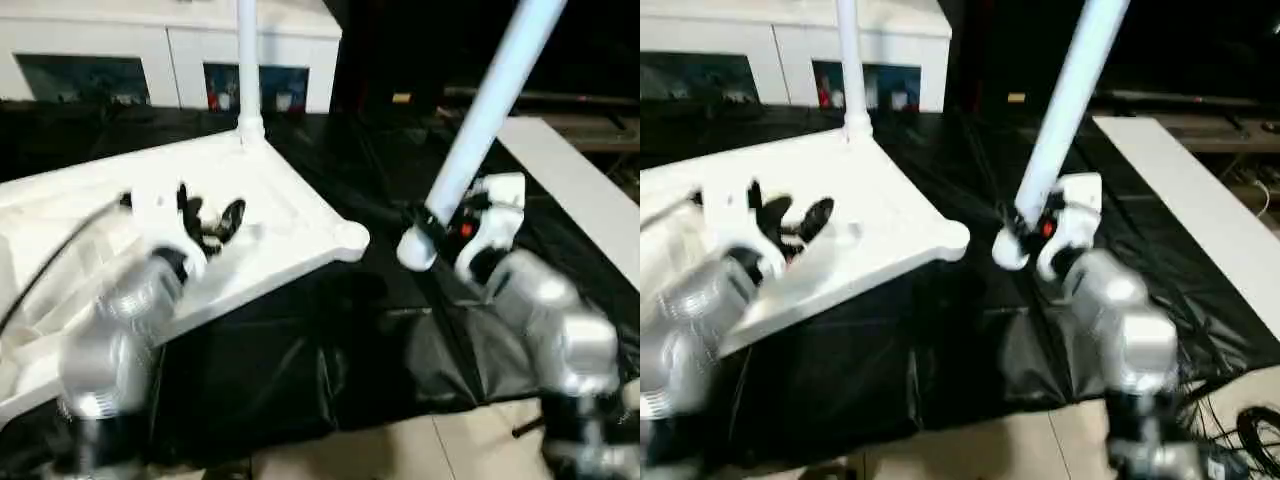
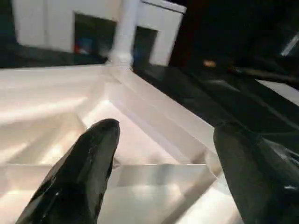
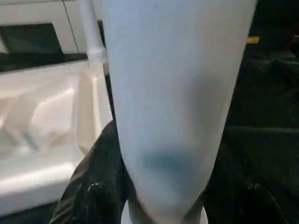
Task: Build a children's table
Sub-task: Insert table leg to table base
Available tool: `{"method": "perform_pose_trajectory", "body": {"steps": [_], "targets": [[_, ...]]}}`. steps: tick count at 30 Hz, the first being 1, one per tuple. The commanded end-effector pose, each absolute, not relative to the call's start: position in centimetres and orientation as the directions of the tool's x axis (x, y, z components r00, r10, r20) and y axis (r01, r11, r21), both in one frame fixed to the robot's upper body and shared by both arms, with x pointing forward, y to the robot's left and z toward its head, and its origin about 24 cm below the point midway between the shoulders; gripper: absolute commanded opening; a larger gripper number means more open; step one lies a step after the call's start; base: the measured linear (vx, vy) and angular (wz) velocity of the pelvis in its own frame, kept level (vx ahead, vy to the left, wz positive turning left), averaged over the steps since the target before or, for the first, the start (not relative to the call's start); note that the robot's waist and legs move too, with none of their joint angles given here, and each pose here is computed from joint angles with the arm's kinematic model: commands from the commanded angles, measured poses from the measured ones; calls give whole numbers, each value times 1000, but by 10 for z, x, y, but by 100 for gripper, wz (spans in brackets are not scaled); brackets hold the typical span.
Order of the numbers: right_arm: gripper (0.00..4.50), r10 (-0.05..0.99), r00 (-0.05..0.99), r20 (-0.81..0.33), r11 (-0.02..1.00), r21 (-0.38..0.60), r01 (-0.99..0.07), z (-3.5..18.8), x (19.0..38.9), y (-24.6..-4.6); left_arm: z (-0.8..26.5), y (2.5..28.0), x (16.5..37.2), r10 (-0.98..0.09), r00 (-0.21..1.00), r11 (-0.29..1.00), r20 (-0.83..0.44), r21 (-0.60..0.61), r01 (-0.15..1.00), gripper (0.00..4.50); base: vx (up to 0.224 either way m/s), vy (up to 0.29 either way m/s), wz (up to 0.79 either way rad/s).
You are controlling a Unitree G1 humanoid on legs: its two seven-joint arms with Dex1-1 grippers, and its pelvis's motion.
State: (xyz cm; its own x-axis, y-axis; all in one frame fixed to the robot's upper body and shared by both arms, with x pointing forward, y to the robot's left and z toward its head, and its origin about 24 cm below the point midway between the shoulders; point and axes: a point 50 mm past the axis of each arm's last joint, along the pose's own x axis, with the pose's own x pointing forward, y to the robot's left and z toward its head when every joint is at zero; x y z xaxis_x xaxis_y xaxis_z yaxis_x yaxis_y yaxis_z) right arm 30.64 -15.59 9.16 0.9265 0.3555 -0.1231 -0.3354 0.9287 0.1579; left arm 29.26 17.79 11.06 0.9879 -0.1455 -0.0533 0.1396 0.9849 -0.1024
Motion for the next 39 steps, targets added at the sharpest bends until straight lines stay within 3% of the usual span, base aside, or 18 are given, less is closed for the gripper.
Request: {"method": "perform_pose_trajectory", "body": {"steps": [1, 16, 19, 23, 27, 34, 39], "targets": [[188, 343, 935, -94, 939, 55, -339, 95, 305, -151, 114, 168, 292, -110, 994, 994, 0, -25, 110, 367, 0, 0, 0], [188, 306, 949, -82, 952, 35, -304, 91, 303, -146, 110, 163, 293, -23, 1000, 1000, 16, 22, 22, 367, -4, -31, 17], [188, 308, 948, -75, 950, 78, -303, 91, 303, -146, 109, 163, 293, -1, 1000, 1000, 2, 10, 1, 367, -26, -89, 33], [188, 270, 961, -64, 963, 7, -270, 91, 303, -143, 114, 162, 294, -25, 999, 999, 28, 25, 25, 367, 0, 0, 0], [188, 286, 954, -86, 957, 67, -281, 87, 303, -142, 118, 156, 293, -115, 993, 992, 27, -52, 116, 367, -1, 56, -11], [188, 323, 943, -83, 940, 141, -309, 88, 300, -139, 120, 156, 295, -127, 991, 990, 41, -58, 129, 367, -2, 44, -10], [188, 323, 943, -86, 941, 139, -310, 87, 301, -139, 120, 156, 295, -134, 990, 989, 39, -59, 136, 367, 1, 9, -41]]}}
